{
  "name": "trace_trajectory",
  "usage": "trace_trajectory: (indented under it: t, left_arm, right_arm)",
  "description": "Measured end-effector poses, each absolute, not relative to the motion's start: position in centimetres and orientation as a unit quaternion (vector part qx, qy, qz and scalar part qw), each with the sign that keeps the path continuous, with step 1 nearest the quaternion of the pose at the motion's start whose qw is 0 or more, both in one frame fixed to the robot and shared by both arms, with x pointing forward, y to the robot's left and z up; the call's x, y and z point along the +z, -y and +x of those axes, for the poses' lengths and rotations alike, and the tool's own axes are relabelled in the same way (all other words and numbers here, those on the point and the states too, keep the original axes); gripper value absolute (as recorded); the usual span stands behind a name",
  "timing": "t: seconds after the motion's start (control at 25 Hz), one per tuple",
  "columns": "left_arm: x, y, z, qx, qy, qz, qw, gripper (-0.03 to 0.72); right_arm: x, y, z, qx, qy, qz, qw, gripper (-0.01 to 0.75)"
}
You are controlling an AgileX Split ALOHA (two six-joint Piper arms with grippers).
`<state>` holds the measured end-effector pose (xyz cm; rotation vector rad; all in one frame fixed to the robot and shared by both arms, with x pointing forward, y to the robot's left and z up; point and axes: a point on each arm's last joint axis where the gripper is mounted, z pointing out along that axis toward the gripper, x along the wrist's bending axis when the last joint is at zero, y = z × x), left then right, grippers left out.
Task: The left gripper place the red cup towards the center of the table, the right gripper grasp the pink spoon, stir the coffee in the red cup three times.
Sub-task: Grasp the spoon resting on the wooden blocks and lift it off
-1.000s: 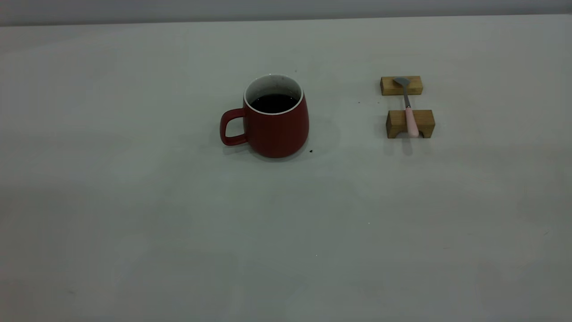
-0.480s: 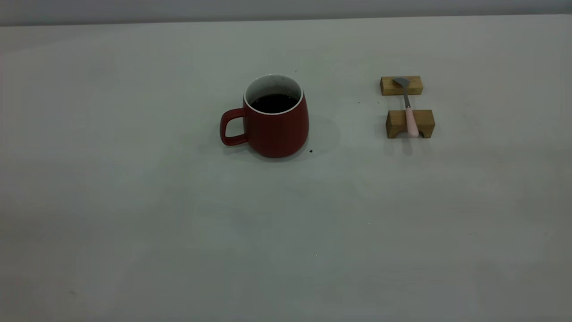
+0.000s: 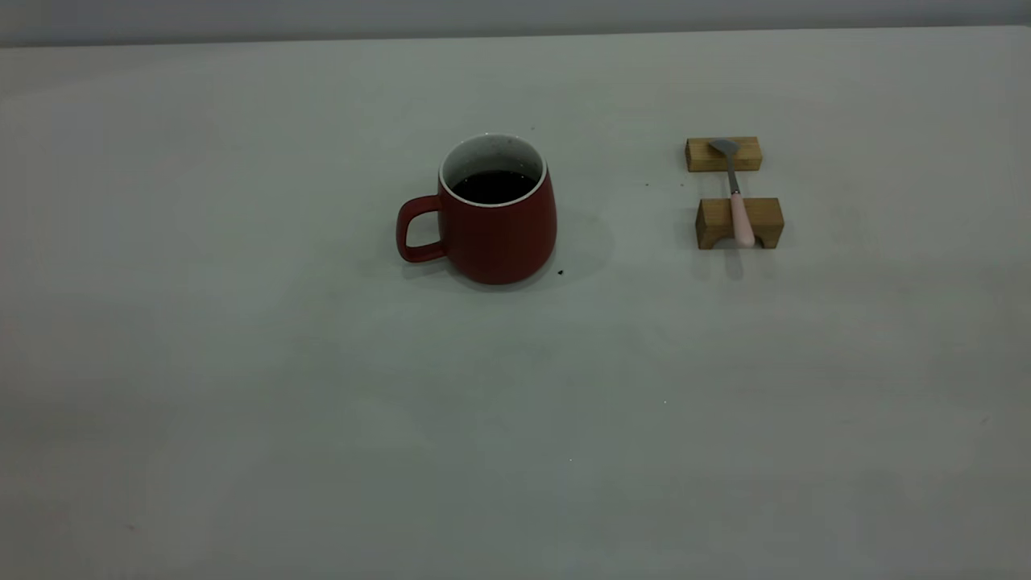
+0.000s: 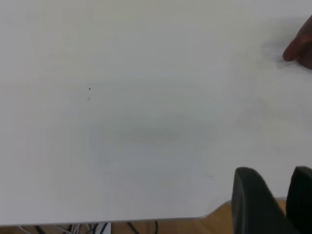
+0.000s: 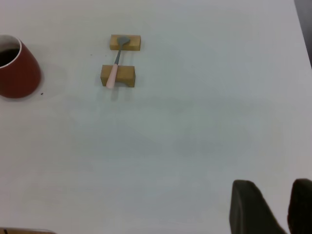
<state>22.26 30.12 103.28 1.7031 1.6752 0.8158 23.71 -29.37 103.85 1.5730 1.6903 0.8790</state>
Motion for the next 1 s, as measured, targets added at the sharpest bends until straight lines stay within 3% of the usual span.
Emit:
trace_trajectory:
  t: [0.48,0.6,0.8,1.0]
  left_arm:
    - [103.3,-30.1,22.3,0.308,-0.632,0.643,0.304,0.245]
    - [103.3,-30.1,22.3,0.308,-0.632,0.643,0.304,0.245]
    - [103.3,-30.1,22.3,0.308,-0.632,0.643,0.304,0.245]
    - [103.3,-30.1,22.3,0.308,-0.632,0.643,0.304,0.245]
  right_arm:
    - [104.1,29.0,23.7,0.352,-0.645,0.602,0.314,0.239]
    - [105.7,29.1,24.7,0.346,-0.64,0.617,0.298,0.272]
    - [108.6,29.2,30.9,0.316,-0.648,0.64,0.264,0.458]
    - [106.7,29.5,39.7,0.248,-0.667,0.673,0.203,0.624]
